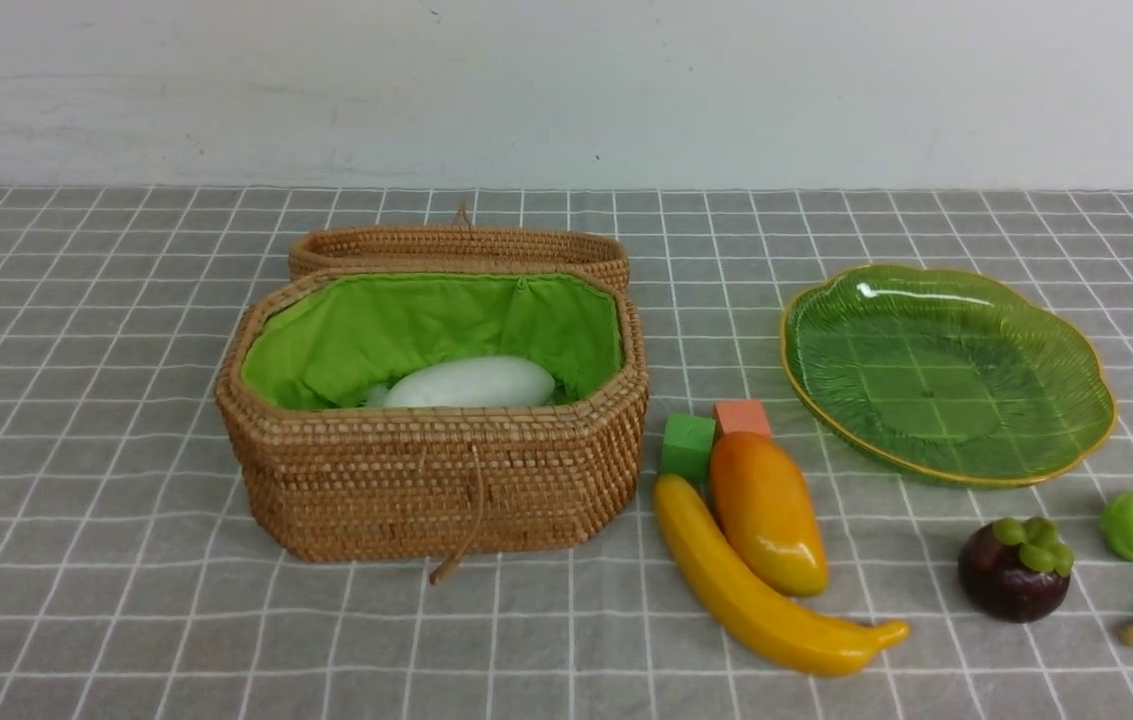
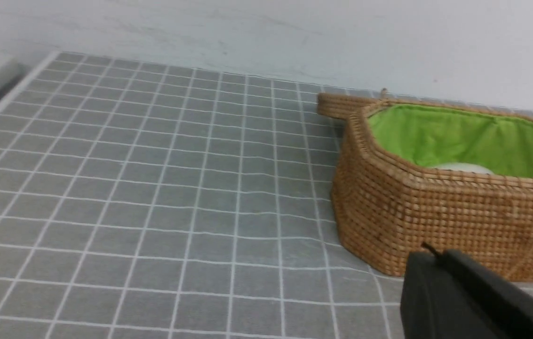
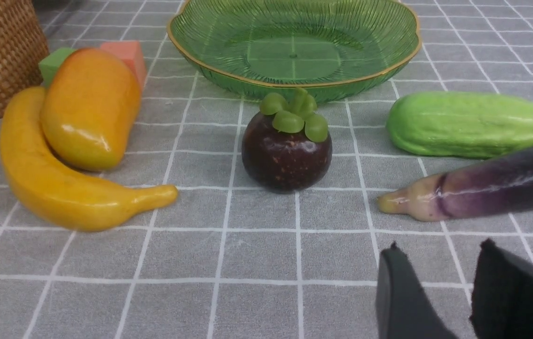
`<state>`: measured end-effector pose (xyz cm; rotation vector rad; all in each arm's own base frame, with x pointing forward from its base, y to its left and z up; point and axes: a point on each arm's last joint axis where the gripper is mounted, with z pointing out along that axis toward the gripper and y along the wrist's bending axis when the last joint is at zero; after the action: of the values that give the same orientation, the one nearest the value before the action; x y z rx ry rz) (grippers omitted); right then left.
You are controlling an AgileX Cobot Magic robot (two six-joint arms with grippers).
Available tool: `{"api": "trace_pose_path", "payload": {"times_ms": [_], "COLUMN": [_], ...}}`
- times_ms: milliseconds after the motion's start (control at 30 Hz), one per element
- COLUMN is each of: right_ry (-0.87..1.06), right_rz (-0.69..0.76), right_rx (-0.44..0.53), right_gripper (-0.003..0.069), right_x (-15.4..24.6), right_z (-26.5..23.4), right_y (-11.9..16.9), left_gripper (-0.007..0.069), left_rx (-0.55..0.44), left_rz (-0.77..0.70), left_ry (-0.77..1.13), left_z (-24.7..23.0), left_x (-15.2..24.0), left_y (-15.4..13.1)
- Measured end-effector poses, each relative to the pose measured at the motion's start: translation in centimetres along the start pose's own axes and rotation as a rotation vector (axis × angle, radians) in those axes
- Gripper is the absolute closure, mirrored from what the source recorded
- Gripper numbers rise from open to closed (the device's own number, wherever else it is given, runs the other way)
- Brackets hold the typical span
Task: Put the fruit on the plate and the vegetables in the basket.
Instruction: Use the right arm to grab a mangosteen and put it into the right plate
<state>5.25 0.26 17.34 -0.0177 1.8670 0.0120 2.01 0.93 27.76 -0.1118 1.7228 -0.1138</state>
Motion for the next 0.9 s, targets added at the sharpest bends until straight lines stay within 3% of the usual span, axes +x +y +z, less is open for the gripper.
{"api": "trace_pose_path", "payload": {"times_ms": [133,400,900], "right_ry": [0.000,0.000,0.000], "right_rz": [0.000,0.000,0.000], "right_rx": [0.000,0.000,0.000], "right_gripper": [0.0417,0.0417,0.0417], "right_x": [0.0,0.0,0.0], "right_z": [0.0,0.0,0.0], "right_y": [0.0,0.0,0.0], "left_gripper": [0.0638,0.0638,0.0624], "left_rx": [-0.012,0.027,-0.050], "left_rz": [-0.011,-0.075,-0.123], "left_ry": [0.003,0.107,0.156], "left_z": [1.4,4.8,4.8], "left_x": [1.9,9.5,10.2], "left_y": [0.0,0.3,0.7]}}
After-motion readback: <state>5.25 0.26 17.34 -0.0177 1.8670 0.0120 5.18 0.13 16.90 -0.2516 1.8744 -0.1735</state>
